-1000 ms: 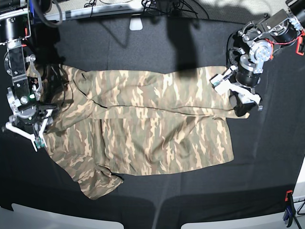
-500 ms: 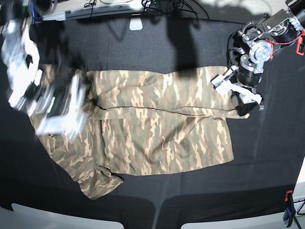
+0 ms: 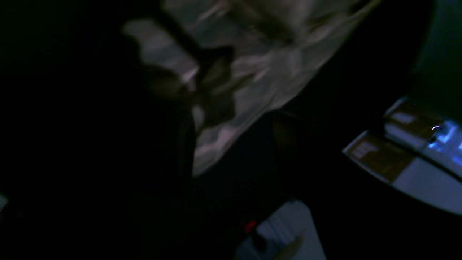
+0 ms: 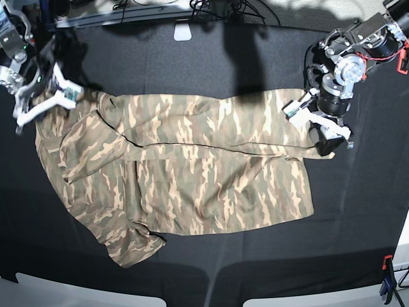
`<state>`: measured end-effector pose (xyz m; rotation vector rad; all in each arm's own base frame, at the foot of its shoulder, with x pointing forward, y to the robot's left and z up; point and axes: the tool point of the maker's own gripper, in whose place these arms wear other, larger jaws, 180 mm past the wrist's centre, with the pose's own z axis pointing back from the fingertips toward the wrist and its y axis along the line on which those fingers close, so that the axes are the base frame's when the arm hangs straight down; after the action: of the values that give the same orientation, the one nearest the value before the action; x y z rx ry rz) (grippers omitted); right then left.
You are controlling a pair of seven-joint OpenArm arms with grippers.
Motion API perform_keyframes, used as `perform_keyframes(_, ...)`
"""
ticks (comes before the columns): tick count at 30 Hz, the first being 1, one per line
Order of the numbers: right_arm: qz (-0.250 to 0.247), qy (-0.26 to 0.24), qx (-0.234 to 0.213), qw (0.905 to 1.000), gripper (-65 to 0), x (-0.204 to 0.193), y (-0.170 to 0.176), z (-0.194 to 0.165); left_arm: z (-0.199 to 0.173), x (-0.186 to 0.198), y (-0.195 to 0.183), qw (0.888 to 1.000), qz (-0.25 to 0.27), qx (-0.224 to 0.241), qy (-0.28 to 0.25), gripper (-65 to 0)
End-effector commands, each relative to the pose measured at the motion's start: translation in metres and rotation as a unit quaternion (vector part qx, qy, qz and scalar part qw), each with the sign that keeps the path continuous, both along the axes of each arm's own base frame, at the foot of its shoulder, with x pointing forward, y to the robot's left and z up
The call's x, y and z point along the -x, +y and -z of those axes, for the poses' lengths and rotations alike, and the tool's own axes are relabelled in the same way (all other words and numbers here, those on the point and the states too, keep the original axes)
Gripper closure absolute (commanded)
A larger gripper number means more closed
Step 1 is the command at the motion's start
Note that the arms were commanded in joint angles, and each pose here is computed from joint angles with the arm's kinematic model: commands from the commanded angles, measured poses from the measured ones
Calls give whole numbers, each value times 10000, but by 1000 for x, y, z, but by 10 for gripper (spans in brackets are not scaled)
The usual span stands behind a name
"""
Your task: Layout the t-shirt on the table in an organized manner, then fold the t-shirt properly
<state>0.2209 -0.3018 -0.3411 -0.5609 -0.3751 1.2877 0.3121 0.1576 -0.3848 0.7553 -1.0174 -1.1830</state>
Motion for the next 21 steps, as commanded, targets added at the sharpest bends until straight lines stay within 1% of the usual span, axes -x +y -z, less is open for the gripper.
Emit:
perform_keyframes(1, -59, -336, 39, 9994, -334, -13, -1, -13, -13, -8, 0, 9997, 27, 31, -243, -250)
perform_keyframes(3, -50, -698, -30, 9975, -334, -22, 2, -19, -13, -9, -4, 9997, 30, 70, -246, -250)
perform_keyframes(5, -143, -799, -110, 9966, -334, -24, 8, -20, -12, -8, -7, 9996, 32, 115, -243, -250)
perform_keyframes(9, -363, -578, -211, 9974, -334, -19, 17, -13, -12, -8, -12, 9996, -5, 176, -233, -250)
perform_keyframes(12, -529, -524, -350, 9966, -335, -18, 24, -11, -11, -8, -11, 9996, -37, 165, -226, -250)
perform_keyframes(21, -554, -529, -414, 9962, -336, -18, 25, -9, -11, -8, -9, 9996, -72, 138, -222, -250)
